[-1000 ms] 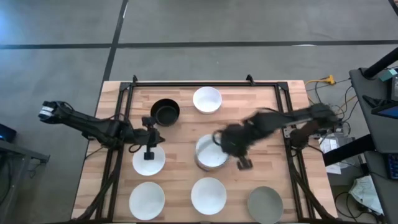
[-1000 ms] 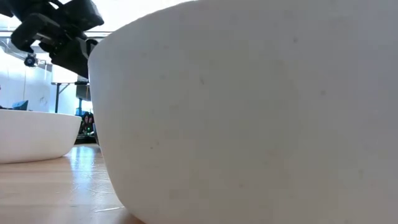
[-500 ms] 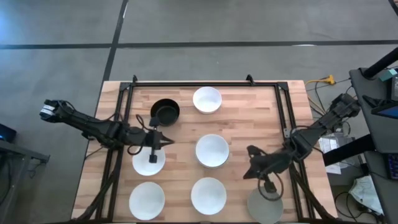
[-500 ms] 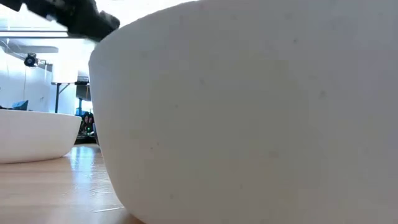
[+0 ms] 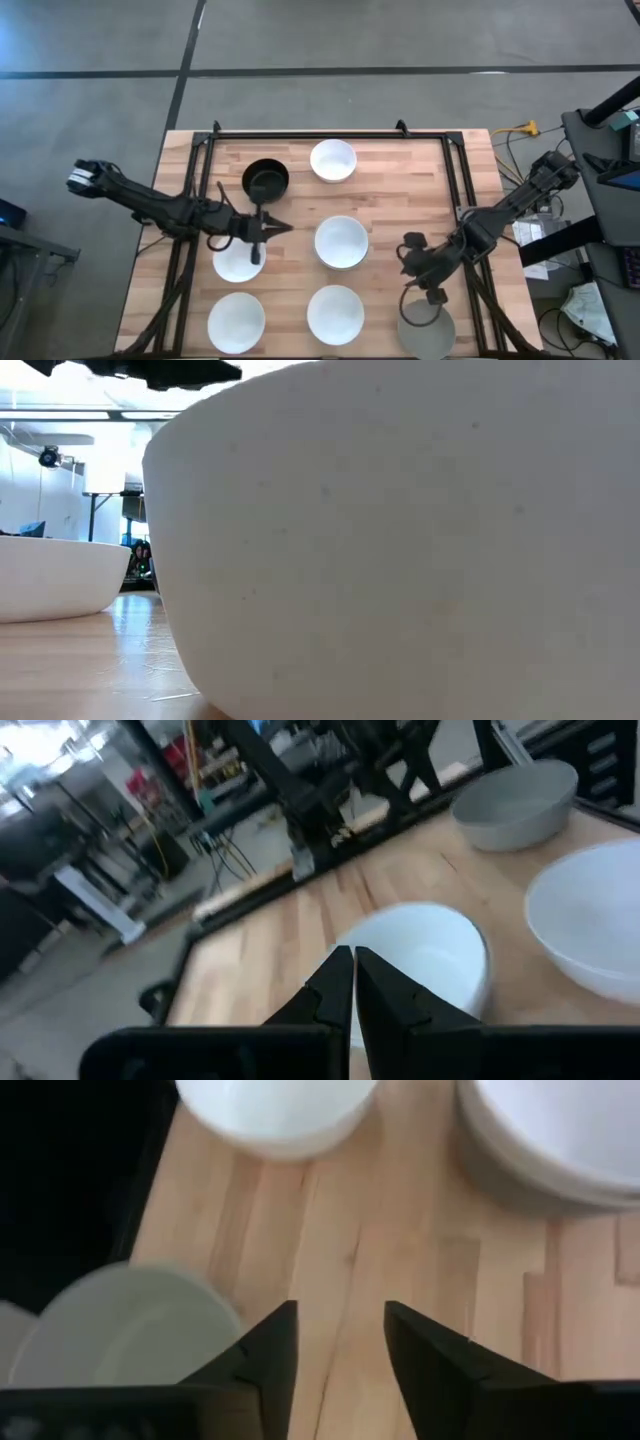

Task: Nest bowls inside each other
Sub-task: Stack the brown bowl on top of the white bowl

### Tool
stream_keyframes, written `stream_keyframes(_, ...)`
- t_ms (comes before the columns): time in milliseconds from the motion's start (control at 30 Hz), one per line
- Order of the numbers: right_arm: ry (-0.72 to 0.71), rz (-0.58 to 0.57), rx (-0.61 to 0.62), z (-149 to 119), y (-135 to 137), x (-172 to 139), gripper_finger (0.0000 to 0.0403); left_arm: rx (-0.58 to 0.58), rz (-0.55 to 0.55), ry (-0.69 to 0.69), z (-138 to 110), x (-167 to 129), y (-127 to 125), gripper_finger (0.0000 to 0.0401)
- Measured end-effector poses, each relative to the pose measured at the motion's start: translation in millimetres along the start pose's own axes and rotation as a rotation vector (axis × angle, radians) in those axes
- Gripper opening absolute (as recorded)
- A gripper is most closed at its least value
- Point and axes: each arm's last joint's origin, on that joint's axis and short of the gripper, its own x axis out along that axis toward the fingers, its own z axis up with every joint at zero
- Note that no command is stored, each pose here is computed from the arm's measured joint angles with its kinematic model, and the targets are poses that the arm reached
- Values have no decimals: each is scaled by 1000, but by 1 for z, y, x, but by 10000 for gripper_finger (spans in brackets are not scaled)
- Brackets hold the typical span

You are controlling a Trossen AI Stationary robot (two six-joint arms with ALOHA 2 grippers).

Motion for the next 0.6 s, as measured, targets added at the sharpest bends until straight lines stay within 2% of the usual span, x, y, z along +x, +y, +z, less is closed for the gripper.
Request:
stream_keyframes(167, 98, 65, -46, 5, 11, 8, 165, 85, 10, -17, 0, 9, -3, 1)
stream_keyframes(300, 178, 67, -100, 8, 30, 21, 163, 103, 22, 4, -4, 16, -6, 1)
stream_keyframes(600, 439, -37, -186, 6, 54, 63, 144, 104, 43, 26, -6, 20, -8, 1)
